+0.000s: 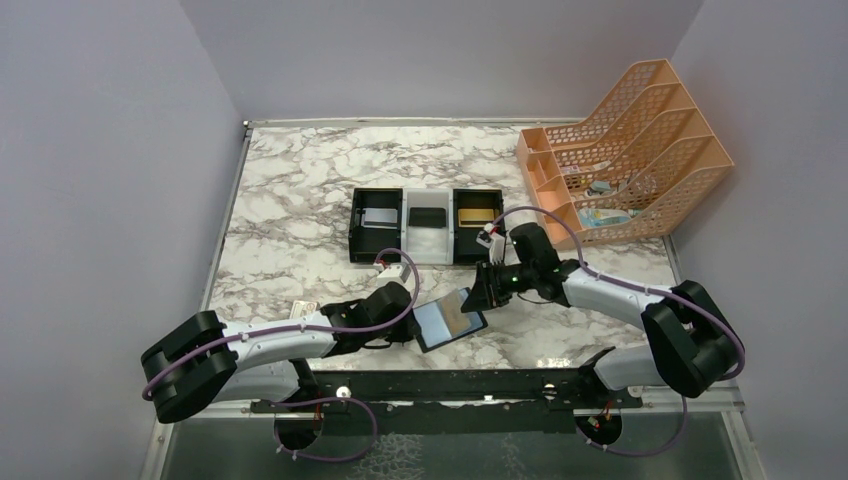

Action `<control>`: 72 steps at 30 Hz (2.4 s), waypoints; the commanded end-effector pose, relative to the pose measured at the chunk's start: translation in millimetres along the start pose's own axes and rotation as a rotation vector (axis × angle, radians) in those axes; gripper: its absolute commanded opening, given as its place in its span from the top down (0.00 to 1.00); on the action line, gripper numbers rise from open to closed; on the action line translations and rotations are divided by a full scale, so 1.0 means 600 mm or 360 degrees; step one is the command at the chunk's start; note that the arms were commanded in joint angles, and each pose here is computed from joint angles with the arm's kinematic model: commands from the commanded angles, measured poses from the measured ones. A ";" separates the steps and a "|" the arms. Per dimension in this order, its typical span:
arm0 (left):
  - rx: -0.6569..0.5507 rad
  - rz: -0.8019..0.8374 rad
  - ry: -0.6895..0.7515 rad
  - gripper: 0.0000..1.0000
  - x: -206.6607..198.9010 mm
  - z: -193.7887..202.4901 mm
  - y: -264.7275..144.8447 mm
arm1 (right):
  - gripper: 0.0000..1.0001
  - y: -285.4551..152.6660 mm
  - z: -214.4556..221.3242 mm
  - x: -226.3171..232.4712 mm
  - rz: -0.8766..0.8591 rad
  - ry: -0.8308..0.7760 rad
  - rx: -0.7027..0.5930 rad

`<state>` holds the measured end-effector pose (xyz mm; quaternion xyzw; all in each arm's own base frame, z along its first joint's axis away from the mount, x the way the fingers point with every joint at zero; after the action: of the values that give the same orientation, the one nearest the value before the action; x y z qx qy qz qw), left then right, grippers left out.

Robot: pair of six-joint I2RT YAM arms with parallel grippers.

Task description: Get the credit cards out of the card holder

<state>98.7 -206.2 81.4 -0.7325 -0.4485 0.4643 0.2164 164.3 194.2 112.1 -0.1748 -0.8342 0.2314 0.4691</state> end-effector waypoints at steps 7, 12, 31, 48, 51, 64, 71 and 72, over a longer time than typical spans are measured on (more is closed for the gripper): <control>-0.0050 -0.0034 0.0032 0.87 0.004 -0.003 0.001 | 0.78 -0.005 -0.006 0.046 -0.0348 -0.0023 -0.0053; -0.0043 -0.0021 0.0015 0.87 0.005 0.001 0.002 | 0.77 0.002 -0.006 0.039 -0.0201 0.0001 -0.0075; -0.0032 -0.0027 0.0044 0.87 0.006 0.001 0.001 | 0.70 0.029 0.008 -0.044 0.0331 0.0040 0.0026; -0.0049 -0.0046 0.0071 0.87 0.005 -0.006 -0.006 | 0.67 0.006 -0.013 -0.007 0.0214 -0.0058 -0.0041; -0.0039 -0.0046 0.0069 0.87 0.004 -0.005 -0.005 | 0.67 0.019 -0.003 -0.016 0.0174 -0.0035 0.0006; -0.0023 -0.0061 0.0071 0.87 0.005 -0.002 -0.001 | 0.67 0.031 0.012 -0.047 0.0316 0.0013 0.0076; -0.0021 -0.0062 0.0070 0.87 0.005 -0.002 0.002 | 0.68 0.032 0.008 -0.015 0.0028 0.0018 0.0025; -0.0018 -0.0064 0.0067 0.87 0.005 -0.002 0.002 | 0.68 0.030 0.004 -0.012 0.0039 0.0022 -0.0009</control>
<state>98.5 -204.8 81.0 -0.7368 -0.4495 0.4543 0.2206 169.9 198.6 85.5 -0.2133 -0.8156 0.2697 0.4654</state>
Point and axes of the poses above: each gripper's point midway between its finger pads, its own y axis out along the fingers, its own x axis along the line the jaws close on, z = x × y, the point moved 8 cm from there along -y, back along the fingers, and after that the axes turned 1 degree about -y, right-handed, at the moved point
